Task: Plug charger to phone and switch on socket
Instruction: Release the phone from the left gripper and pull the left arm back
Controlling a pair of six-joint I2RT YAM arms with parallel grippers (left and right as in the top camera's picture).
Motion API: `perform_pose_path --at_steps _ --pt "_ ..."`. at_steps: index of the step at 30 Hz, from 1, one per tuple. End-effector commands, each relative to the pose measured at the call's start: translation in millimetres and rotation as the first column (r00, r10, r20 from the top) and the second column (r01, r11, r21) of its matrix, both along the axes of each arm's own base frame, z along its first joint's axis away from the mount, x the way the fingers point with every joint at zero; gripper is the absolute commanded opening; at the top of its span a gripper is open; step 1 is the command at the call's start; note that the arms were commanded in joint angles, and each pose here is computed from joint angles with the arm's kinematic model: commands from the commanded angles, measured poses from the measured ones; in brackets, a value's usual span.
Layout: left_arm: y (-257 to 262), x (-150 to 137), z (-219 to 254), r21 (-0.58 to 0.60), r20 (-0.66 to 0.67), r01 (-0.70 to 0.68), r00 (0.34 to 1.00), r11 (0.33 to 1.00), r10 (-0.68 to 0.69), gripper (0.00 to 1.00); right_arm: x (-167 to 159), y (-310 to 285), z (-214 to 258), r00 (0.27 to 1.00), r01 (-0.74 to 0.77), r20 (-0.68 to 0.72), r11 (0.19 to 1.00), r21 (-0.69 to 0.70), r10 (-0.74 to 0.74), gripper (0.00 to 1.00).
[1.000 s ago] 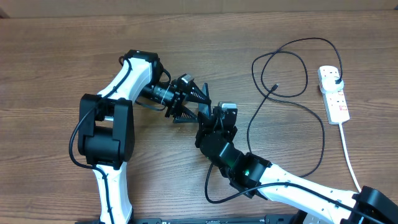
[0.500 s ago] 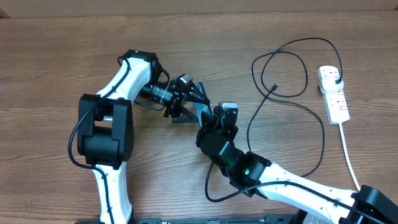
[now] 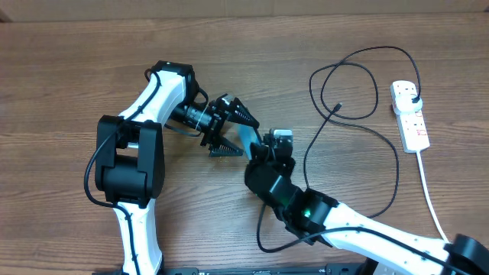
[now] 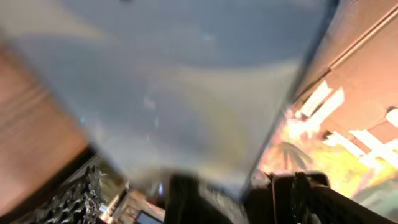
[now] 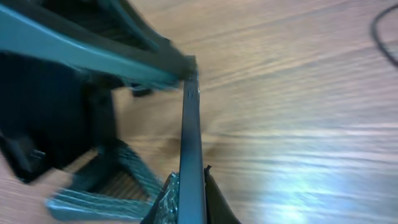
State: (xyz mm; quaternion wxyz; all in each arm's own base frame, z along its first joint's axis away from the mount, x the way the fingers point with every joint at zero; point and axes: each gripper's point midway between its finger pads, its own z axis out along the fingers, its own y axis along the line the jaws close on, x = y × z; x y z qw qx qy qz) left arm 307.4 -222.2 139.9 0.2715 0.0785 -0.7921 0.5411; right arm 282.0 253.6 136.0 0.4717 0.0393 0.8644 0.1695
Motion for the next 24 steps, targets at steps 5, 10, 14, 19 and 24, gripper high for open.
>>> perform_pose_path --at_steps 5,10,14,19,24 --pt "34 15 23 -0.068 0.137 -0.056 0.988 0.996 0.065 1.00 -11 -42 58 0.992 0.106 0.066 0.992 0.068 -0.110 0.04" --pt "53 15 66 -0.080 0.274 -0.099 0.954 0.992 0.118 1.00 -30 -81 66 0.973 0.229 -0.021 0.958 0.175 -0.229 0.04" --pt "67 -6 113 -0.042 0.458 -0.096 0.883 0.995 0.104 1.00 -40 -108 71 0.951 0.308 -0.070 0.920 0.242 -0.300 0.04" --pt "87 -60 154 0.178 0.681 -0.102 0.731 0.979 -0.047 1.00 -50 -122 72 0.940 0.342 -0.119 0.891 0.300 -0.321 0.04" --pt "112 -114 184 0.343 0.819 -0.236 0.550 0.909 -0.166 1.00 -52 -108 63 0.930 0.364 -0.205 0.834 0.414 -0.304 0.04"
